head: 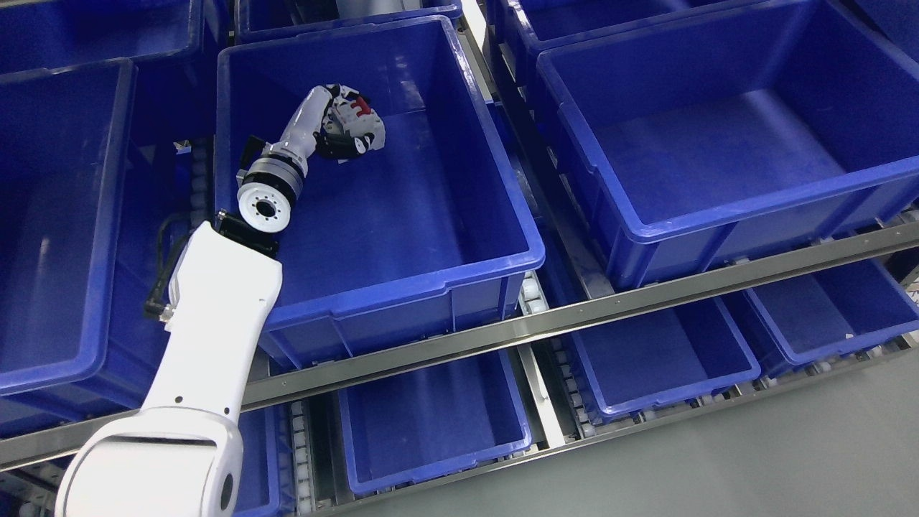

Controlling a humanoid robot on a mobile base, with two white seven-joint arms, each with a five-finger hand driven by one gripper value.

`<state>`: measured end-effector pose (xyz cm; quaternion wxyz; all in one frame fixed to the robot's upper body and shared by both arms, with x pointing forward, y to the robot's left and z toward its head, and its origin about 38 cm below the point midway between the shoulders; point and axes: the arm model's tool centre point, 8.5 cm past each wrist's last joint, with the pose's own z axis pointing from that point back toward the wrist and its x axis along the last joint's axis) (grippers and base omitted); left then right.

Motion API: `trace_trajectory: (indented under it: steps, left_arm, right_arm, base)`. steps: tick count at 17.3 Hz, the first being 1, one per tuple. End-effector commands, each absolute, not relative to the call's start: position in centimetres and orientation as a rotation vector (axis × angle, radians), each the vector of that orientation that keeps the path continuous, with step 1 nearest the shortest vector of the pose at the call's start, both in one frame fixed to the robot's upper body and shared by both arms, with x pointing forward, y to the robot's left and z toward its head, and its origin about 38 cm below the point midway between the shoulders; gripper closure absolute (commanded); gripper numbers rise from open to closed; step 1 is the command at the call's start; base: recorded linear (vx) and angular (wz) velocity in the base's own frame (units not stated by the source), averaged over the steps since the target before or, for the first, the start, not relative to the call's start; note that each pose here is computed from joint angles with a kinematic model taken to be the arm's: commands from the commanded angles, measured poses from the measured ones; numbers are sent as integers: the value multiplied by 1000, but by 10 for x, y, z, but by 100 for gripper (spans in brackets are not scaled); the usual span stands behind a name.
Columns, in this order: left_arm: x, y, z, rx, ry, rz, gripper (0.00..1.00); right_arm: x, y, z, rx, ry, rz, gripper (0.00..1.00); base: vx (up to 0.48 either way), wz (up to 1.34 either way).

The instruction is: Place circuit breaker on shelf

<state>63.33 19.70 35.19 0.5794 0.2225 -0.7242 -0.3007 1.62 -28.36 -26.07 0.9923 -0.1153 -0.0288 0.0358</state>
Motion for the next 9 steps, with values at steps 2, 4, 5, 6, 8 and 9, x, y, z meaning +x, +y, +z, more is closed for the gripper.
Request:
trace_trajectory:
  steps: [2,4,5,6,8,9]
  left_arm:
    - [639,206,304,496,-1526,-729,57]
    - [640,206,309,496,-1534,-723,46]
    - [640,206,311,498,-1539,-724,42]
    - [641,205,315,500,-1544,-724,40]
    - [642,205,326,502,-1562,-717,37]
    - [642,204,332,505,-1571,-715,34]
  right_arm:
    - [18,-293,-259,-247,-74,94,0]
    - [18,-293,-259,-247,-74,94,0]
    - [18,-293,-259,-245,-74,94,0]
    - [18,-293,-259,-247,-74,94,0]
    - [18,-293,-259,-247,-74,94,0]
    - [18,-293,-259,-247,-74,94,0]
  base:
    - [3,-4]
    - [3,6]
    - [0,0]
    - [0,0]
    - [0,0]
    - [0,0]
